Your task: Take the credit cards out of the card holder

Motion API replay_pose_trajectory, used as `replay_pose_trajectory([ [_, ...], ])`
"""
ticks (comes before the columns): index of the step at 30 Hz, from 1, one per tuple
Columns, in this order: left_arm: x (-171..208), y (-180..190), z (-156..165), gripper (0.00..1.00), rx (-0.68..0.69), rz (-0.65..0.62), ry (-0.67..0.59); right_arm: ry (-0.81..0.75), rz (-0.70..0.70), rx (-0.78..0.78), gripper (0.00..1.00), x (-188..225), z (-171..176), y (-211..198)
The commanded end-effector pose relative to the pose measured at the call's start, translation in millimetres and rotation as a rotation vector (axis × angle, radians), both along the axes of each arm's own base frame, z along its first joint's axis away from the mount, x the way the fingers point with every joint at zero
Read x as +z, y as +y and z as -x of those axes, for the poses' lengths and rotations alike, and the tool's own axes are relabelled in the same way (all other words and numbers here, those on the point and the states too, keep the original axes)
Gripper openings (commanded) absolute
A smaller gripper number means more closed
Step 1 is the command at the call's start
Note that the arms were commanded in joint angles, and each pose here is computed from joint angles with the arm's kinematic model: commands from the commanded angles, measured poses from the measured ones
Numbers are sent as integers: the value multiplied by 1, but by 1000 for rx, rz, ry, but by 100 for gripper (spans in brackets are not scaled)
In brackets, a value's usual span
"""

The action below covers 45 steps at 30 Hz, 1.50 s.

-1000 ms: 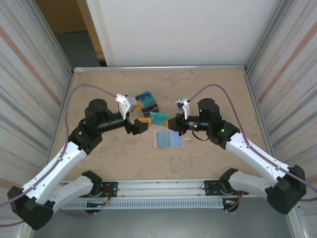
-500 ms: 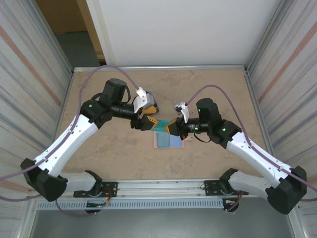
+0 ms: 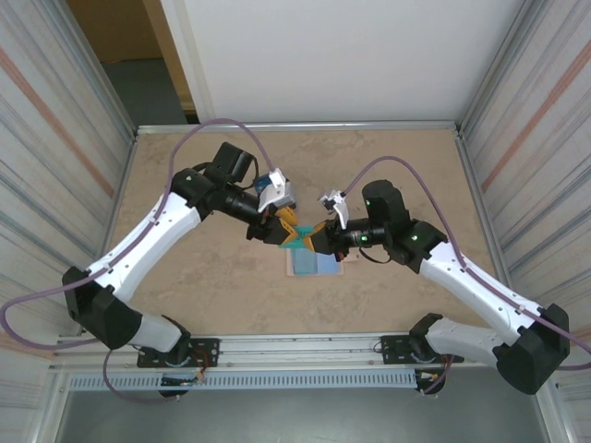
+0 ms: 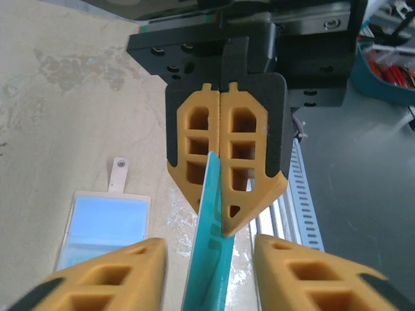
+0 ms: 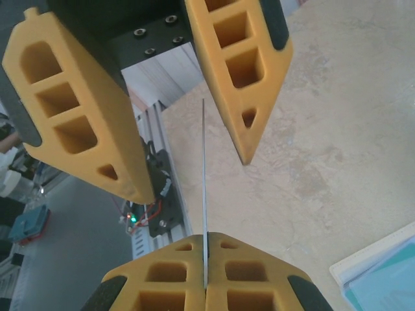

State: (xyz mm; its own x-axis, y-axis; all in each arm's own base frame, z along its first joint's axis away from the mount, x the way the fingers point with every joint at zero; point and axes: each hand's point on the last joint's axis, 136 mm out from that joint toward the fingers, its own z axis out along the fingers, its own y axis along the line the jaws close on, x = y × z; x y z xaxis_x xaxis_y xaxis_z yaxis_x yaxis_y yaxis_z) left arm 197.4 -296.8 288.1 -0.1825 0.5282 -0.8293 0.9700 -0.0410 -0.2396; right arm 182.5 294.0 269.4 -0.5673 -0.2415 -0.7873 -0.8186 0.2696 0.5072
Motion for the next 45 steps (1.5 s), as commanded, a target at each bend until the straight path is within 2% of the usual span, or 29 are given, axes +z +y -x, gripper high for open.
replay_pose_trajectory([
  [1,8,-3,8,26,-60,21,3,-19,-14,44,0,11,5,5],
  [5,3,-3,11,3,-86,14,30,-30,-3,26,0,10,2,5],
  [6,2,-3,11,0,-87,11,32,-36,-2,18,0,11,1,4],
  [8,0,-2,10,0,-81,0,25,-48,7,-10,0,10,-3,1],
  [10,-3,-1,6,0,-67,-17,10,-63,16,-45,20,10,-7,-2],
  [11,-5,-1,3,0,-52,-25,-4,-72,21,-64,27,10,-10,-5],
  [13,-11,0,-8,0,-7,-46,-42,-96,31,-111,48,10,-15,-10],
  [15,-16,3,-21,0,50,-61,-85,-117,36,-158,62,10,-19,-17],
  [16,-19,5,-30,0,82,-64,-110,-130,40,-196,68,10,-23,-21],
  [21,-35,17,-80,0,253,-102,-263,-182,28,-330,83,17,-34,-41],
  [22,-38,20,-91,0,283,-110,-302,-189,25,-350,88,18,-36,-44],
  [23,-41,22,-100,0,303,-116,-330,-195,21,-374,97,19,-38,-47],
  [26,-49,27,-130,0,365,-122,-398,-207,18,-439,99,22,-45,-55],
  [33,-61,40,-192,0,461,-54,-463,-184,63,-662,99,14,-71,-81],
  [39,-85,48,-231,0,489,-72,-423,-148,75,-710,99,7,-78,-87],
  [45,-117,50,-251,0,498,-124,-380,-127,94,-756,99,1,-84,-92],
])
